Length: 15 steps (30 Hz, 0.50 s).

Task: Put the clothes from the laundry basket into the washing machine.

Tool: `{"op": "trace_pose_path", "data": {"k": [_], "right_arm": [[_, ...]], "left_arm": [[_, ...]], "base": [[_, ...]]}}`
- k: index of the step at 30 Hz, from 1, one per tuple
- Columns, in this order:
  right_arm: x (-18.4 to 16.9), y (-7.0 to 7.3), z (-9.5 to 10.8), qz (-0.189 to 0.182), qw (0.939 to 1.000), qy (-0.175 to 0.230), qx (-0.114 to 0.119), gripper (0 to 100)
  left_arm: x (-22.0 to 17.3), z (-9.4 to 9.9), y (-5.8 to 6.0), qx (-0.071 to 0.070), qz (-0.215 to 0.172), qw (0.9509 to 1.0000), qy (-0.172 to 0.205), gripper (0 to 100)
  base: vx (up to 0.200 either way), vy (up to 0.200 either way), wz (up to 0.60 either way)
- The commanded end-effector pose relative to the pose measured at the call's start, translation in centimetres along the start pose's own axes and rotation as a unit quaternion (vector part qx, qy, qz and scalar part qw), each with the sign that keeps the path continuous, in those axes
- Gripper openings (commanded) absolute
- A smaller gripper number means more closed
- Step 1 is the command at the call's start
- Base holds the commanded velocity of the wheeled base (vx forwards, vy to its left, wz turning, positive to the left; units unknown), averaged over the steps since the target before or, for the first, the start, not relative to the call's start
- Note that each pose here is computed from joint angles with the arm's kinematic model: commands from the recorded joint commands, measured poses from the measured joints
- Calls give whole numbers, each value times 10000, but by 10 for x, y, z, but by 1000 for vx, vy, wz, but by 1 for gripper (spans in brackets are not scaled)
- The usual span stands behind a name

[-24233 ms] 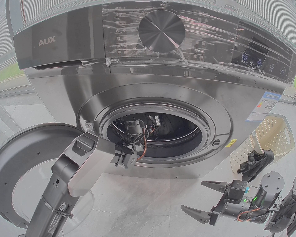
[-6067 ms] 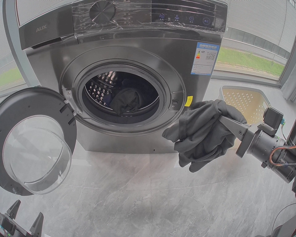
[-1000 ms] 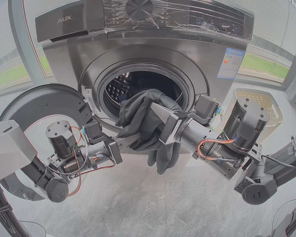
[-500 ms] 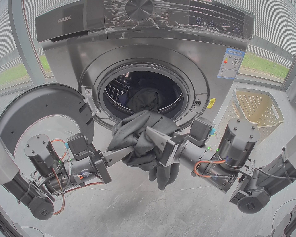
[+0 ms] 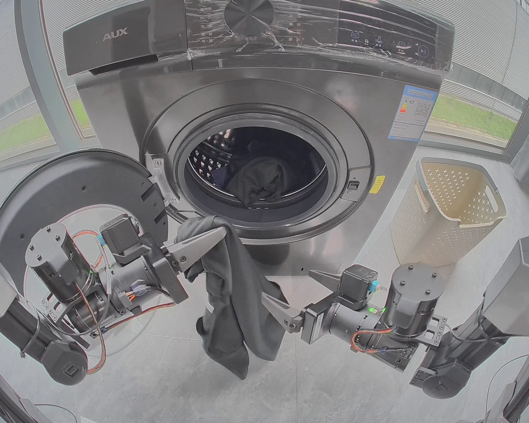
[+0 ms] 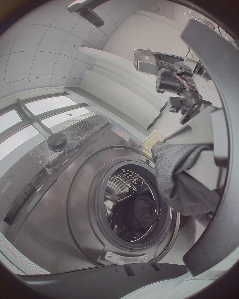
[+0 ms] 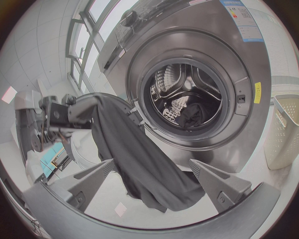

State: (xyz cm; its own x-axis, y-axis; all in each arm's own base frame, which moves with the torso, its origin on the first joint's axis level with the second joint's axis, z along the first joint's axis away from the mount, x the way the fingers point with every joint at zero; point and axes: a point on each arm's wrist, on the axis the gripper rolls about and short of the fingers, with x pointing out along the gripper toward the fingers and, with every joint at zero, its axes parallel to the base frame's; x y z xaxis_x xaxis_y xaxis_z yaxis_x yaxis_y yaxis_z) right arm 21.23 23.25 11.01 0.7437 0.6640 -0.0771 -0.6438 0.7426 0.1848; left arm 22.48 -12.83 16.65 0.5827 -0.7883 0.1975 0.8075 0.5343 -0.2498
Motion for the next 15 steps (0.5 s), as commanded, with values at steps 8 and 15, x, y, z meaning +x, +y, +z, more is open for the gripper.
{"op": "trace_pose_path", "data": {"k": [8, 15], "right_arm": [[9, -9, -32, -106, 9995, 263, -109, 100], [11, -3, -30, 24, 9998, 108, -151, 100]], "left_arm": [[5, 25, -6, 229, 105, 9979, -596, 0], [13, 31, -1, 259, 382, 9953, -856, 0]], "base": [[0, 0, 0], [0, 0, 0]]}}
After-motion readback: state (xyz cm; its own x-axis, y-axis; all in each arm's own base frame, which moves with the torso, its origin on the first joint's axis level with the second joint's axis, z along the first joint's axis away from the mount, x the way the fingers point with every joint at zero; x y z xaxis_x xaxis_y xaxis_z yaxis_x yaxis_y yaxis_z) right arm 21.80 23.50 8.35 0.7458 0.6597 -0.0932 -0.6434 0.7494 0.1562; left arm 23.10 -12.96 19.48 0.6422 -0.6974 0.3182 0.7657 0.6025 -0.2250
